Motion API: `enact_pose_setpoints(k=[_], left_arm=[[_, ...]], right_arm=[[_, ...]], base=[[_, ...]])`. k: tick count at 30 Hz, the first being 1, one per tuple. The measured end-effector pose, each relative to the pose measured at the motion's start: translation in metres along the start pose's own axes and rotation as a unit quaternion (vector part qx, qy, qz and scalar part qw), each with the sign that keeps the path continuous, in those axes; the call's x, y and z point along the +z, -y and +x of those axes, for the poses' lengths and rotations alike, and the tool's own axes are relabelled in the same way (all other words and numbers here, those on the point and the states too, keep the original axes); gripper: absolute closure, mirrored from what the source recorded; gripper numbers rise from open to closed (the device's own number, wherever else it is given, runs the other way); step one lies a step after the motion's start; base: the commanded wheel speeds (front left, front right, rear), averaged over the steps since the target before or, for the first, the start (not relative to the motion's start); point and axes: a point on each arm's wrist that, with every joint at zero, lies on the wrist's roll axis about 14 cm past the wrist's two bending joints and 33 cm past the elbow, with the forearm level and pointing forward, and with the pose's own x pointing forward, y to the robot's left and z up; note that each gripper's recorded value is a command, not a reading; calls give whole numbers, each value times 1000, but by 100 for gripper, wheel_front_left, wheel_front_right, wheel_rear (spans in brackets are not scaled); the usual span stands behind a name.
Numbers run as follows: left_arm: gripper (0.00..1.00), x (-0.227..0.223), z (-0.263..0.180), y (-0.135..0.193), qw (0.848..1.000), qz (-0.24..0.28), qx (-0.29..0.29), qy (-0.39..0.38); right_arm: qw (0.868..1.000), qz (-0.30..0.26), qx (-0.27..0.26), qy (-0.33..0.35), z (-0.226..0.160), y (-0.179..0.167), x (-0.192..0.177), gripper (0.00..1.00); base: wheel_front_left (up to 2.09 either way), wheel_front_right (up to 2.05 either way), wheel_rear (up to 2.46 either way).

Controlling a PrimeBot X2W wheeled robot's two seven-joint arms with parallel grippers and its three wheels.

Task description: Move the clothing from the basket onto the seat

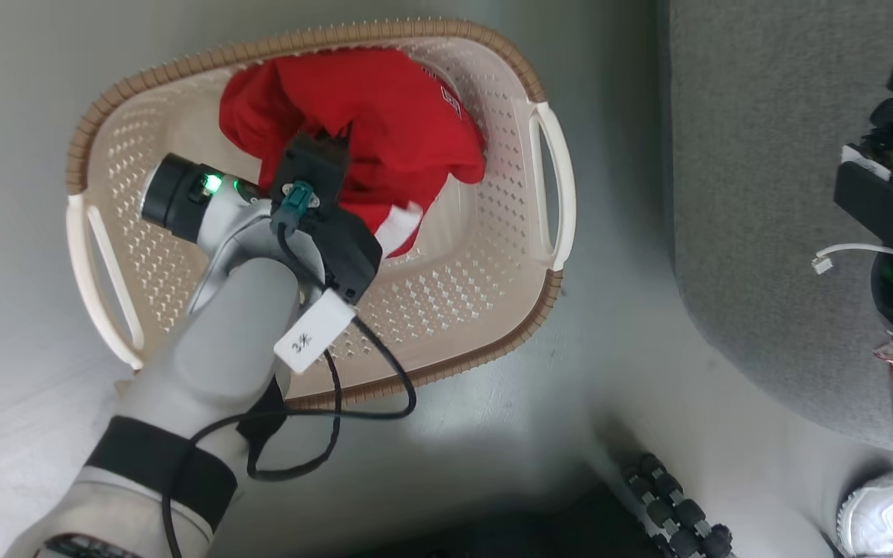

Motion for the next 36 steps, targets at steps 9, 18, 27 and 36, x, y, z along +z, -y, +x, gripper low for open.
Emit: enact_pose_setpoints(k=[9, 18, 27, 36], left_arm=[[100, 38, -25, 16, 999, 12, -24, 47], [100, 120, -56, 26, 989, 27, -40, 139], [100, 205, -112, 39, 968, 60, -52, 238], [100, 264, -170, 33, 947, 95, -27, 305]], right_arm=[[1000, 2, -1, -3, 0, 3, 16, 0], [1000, 13, 6, 13, 0, 4, 48, 0], [1000, 23, 8, 13, -15, 5, 72, 0], [999, 45, 15, 11, -33, -2, 94, 0]], base=[[0, 0, 0], [0, 0, 0], [0, 0, 0], [0, 0, 0]])
